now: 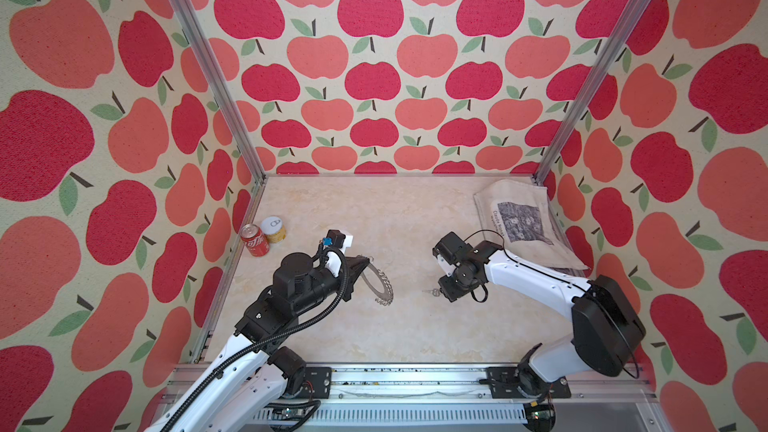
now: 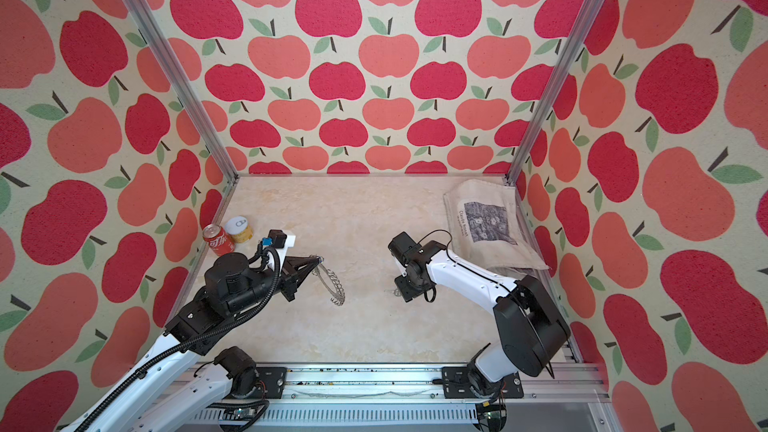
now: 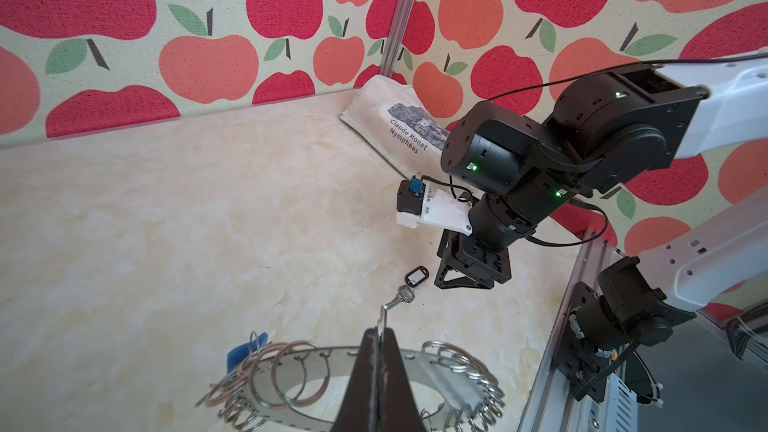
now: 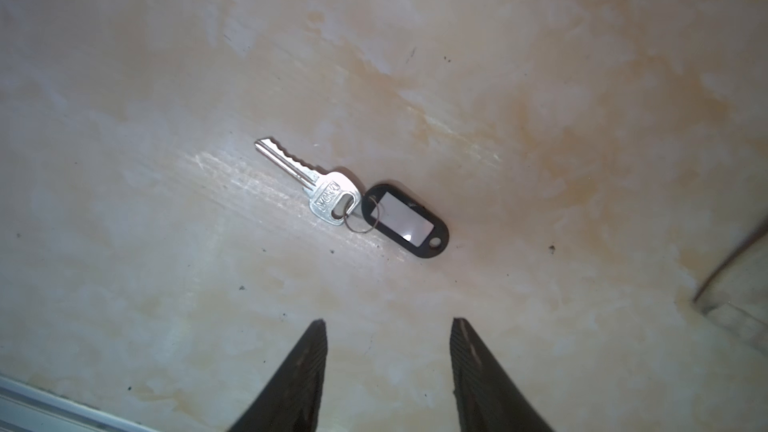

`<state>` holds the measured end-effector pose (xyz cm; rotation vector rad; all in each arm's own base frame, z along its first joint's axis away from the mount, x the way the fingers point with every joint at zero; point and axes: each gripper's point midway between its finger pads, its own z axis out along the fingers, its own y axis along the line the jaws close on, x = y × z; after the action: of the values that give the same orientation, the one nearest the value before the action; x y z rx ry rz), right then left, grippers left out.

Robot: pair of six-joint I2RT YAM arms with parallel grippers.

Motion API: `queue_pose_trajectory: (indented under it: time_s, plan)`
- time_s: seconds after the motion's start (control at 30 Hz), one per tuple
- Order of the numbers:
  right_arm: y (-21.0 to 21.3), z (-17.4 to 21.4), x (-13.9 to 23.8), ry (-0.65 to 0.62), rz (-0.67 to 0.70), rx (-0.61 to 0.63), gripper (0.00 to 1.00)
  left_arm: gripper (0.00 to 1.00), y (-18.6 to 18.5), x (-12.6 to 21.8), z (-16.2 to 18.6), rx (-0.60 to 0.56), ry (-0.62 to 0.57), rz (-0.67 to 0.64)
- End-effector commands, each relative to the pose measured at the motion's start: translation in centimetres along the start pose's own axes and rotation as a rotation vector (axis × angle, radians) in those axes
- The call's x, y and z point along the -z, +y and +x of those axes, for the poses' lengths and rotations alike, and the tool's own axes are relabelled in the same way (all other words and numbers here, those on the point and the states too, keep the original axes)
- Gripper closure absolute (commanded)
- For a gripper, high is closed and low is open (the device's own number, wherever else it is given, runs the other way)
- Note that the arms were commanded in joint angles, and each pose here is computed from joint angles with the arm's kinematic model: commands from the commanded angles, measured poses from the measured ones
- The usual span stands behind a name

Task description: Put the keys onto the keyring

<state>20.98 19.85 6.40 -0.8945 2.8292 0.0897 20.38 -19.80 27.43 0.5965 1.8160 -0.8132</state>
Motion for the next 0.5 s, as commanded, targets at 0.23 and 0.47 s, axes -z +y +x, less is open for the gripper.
queue_pose_trajectory:
  time_s: [0.23, 0.47]
  plan:
    - [2.9, -0.6, -2.1, 0.017, -0.232, -0.257, 0.43, 1.0, -0.4, 0.6, -1.9, -0.03, -0.054, 0.005]
    - [3.0, -1.4, -2.5, -0.071, -0.284, -0.591, 0.54, 1.0, -0.4, 0.4, -2.0, -0.031, -0.055, 0.006]
